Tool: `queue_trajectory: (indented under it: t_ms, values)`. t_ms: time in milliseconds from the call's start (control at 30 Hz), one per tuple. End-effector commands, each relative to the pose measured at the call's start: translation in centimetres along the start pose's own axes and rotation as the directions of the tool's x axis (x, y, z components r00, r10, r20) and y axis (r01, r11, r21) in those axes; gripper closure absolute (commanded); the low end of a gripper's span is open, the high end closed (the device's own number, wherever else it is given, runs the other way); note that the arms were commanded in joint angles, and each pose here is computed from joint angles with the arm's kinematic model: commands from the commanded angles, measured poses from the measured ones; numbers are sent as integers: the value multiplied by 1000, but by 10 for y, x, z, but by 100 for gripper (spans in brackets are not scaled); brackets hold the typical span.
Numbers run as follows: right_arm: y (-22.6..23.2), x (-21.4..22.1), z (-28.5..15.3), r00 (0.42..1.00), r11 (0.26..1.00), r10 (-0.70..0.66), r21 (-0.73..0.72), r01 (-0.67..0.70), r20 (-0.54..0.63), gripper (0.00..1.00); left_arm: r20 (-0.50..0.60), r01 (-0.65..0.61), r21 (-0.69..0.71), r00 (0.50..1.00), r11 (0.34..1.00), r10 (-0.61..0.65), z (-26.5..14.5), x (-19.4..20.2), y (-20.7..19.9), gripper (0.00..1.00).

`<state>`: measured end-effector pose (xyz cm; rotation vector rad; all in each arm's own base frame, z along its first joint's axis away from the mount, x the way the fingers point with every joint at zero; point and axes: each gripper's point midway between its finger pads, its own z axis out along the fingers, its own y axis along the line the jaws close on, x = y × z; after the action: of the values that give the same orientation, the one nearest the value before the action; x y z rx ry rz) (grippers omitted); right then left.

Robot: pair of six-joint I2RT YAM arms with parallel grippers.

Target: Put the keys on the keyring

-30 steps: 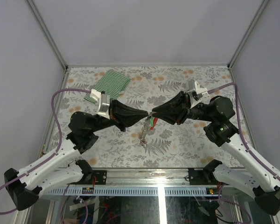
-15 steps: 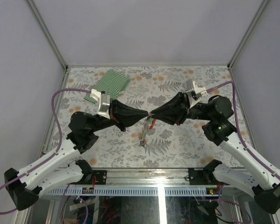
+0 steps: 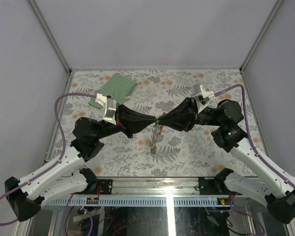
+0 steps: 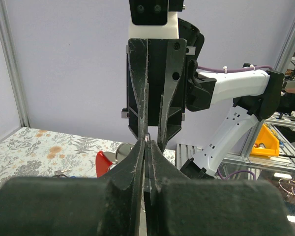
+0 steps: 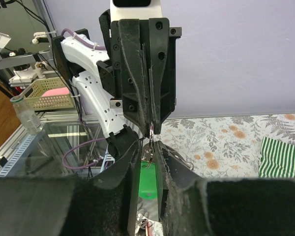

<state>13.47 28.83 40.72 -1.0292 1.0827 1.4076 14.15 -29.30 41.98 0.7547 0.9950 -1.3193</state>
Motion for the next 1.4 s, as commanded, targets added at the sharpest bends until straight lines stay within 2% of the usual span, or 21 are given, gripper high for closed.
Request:
queue_trajectory:
  t_ms: [0, 67, 200, 267, 333, 367, 467, 533, 600, 800, 1000, 1067, 1200, 1367]
  values:
    - [6, -8, 4, 999, 999, -32, -40, 33, 24, 78, 87, -56, -3, 995, 998, 56, 4, -31, -2, 100]
    - [6, -8, 4, 999, 999, -27, -39, 28, 24, 82, 87, -55, -2, 995, 998, 55, 5, -31, -3, 100]
    - [6, -12, 4, 999, 999, -27, -31, 28, 33, 100, 88, -56, -4, 995, 998, 57, 4, -31, -2, 100]
    - [6, -17, 4, 998, 999, -42, -16, 42, 43, 100, 85, -56, -5, 995, 998, 56, 4, -31, -2, 100]
    - [3, -14, 1, 999, 999, -47, 13, 47, 1, 100, 71, -57, -5, 996, 998, 57, 4, -28, -2, 100]
    - [2, -13, 0, 998, 998, -49, 29, 50, -34, 100, 58, -59, -8, 997, 998, 59, 4, -27, -1, 98]
    - [-2, -13, -7, 982, 992, -92, 69, 105, -165, 100, 0, -69, -26, 998, 997, 69, 1, -19, 1, 82]
    - [-7, -7, -16, 955, 985, -117, 92, 147, -274, 100, -30, -79, -39, 997, 996, 78, -2, -17, 2, 72]
    - [-9, -1, -26, 922, 982, -102, 109, 153, -373, 100, -53, -84, -53, 995, 995, 81, -5, -14, 4, 68]
    - [-6, 21, -43, 809, 980, -9, 158, 125, -588, 100, -106, -93, -63, 991, 994, 87, -7, -7, 7, 63]
    - [-8, 53, -49, 630, 960, 75, 227, 165, -773, 100, -171, -95, -48, 982, 994, 85, -6, 5, 9, 62]
    - [-10, 54, -48, 615, 956, 83, 236, 172, -784, 100, -195, -93, -31, 977, 995, 85, -7, 10, 7, 62]
    - [-7, 50, -45, 634, 959, 65, 224, 175, -771, 100, -251, -86, 31, 964, 996, 91, -10, 23, -1, 63]
    - [-1, 54, -42, 624, 971, 53, 187, 151, -780, 100, -319, -60, 112, 943, 992, 93, -11, 38, -9, 64]
